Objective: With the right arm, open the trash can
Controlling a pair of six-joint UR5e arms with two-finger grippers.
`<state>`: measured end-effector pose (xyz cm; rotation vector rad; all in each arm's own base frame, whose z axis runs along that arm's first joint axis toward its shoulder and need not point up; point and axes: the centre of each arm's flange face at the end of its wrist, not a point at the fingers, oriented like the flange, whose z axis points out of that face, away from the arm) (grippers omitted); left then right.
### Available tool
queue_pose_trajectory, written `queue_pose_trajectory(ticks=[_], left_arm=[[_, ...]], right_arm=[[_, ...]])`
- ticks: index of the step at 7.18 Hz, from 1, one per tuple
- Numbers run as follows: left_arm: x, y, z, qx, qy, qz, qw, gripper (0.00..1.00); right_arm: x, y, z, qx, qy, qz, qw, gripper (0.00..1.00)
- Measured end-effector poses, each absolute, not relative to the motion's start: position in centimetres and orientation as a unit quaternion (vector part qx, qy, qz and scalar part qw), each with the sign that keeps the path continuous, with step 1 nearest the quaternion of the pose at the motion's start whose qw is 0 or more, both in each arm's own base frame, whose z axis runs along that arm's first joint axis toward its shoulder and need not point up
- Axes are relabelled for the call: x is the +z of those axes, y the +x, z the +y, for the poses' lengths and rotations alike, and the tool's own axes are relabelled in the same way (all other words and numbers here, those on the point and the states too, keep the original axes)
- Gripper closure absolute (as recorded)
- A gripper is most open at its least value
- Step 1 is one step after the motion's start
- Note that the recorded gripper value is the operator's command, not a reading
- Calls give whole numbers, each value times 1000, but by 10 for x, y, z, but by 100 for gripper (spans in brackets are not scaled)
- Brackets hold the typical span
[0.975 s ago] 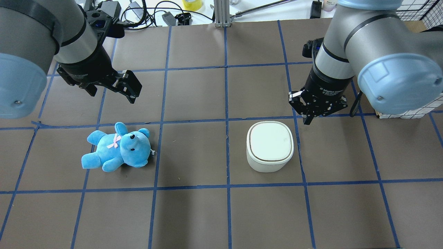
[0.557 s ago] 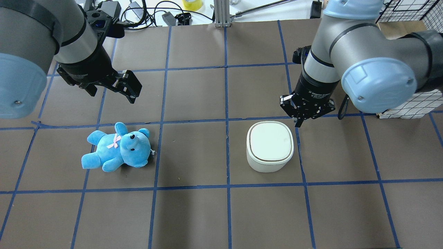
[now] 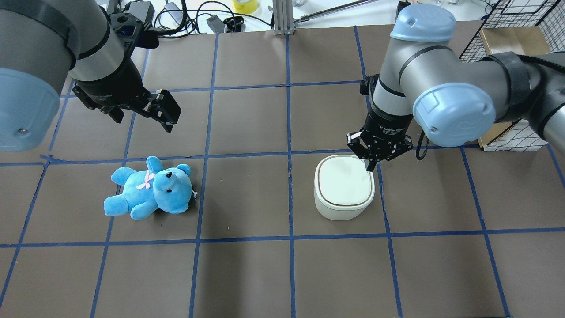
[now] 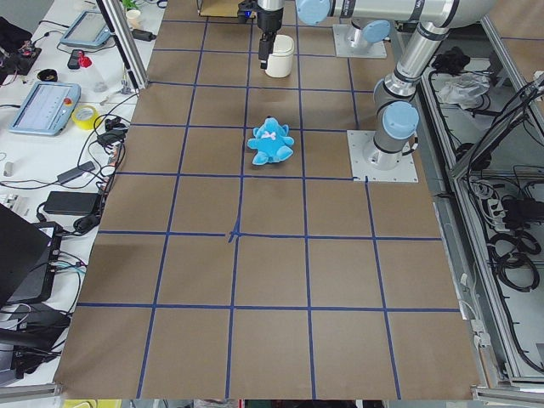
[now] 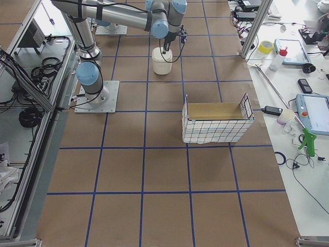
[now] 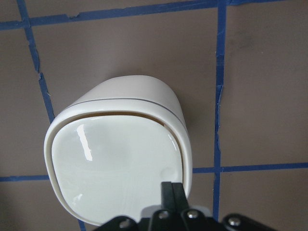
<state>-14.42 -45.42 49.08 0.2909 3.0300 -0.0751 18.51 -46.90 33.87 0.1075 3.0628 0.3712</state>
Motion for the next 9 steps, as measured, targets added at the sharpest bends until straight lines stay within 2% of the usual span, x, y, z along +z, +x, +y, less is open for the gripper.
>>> queue_pose_trajectory(ticks=[9], left_arm=[[491,-144,-454,-25,95,994,48,0]], right_arm=[[303,186,-465,140,35,989,27,100]])
